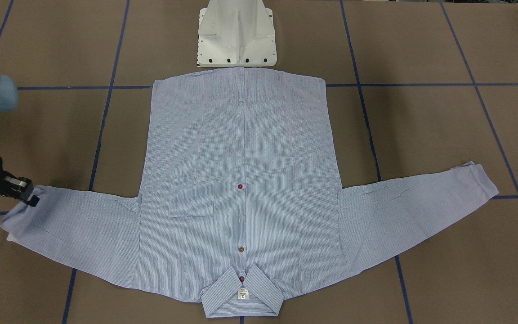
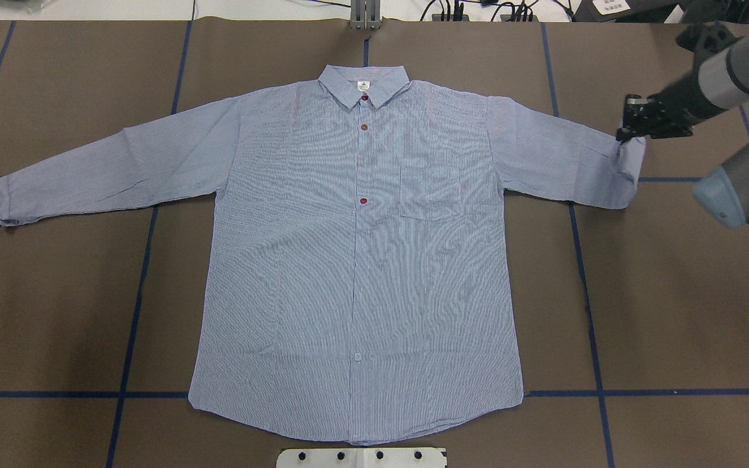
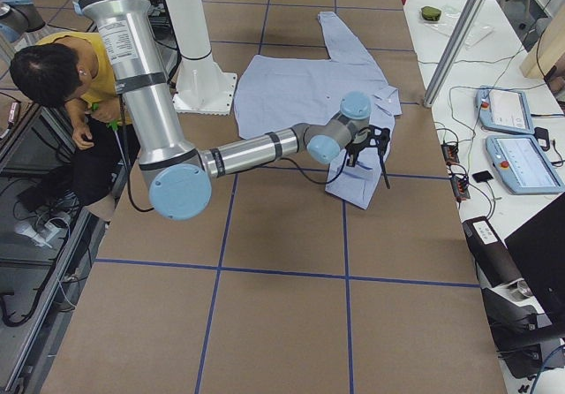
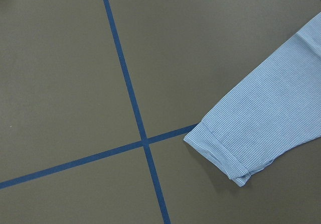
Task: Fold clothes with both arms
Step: 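Carry the grasped sleeve with the right gripper across the chest toward the collar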
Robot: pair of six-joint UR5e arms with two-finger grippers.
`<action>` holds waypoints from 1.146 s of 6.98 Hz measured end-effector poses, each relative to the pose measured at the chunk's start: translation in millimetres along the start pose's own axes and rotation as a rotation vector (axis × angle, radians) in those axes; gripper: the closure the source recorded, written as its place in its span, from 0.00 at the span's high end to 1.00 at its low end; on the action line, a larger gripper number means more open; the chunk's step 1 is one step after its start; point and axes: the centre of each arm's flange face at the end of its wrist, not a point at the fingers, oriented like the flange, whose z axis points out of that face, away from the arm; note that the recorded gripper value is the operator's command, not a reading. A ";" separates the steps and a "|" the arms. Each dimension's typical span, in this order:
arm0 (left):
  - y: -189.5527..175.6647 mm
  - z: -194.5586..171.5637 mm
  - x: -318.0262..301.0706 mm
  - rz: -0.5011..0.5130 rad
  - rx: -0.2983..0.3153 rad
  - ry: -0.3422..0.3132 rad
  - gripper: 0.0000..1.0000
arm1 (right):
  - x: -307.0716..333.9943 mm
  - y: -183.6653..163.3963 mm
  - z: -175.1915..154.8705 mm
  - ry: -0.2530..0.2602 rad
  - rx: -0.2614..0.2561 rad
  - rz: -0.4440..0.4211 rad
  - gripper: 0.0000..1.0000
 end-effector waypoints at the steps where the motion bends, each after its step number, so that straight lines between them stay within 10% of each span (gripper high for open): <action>1: 0.1 0.8 -0.5 -0.001 -0.001 0.000 1.00 | -83.7 5.9 -0.1 -0.013 -0.009 0.025 0.00; 5: 0.6 2.6 -1.9 -0.003 -0.005 0.000 1.00 | -358.7 92.4 54.7 -0.112 0.096 0.125 0.00; 8: -1.4 -0.6 1.2 0.003 0.002 0.001 1.00 | -445.7 130.4 94.7 -0.162 0.154 0.184 0.00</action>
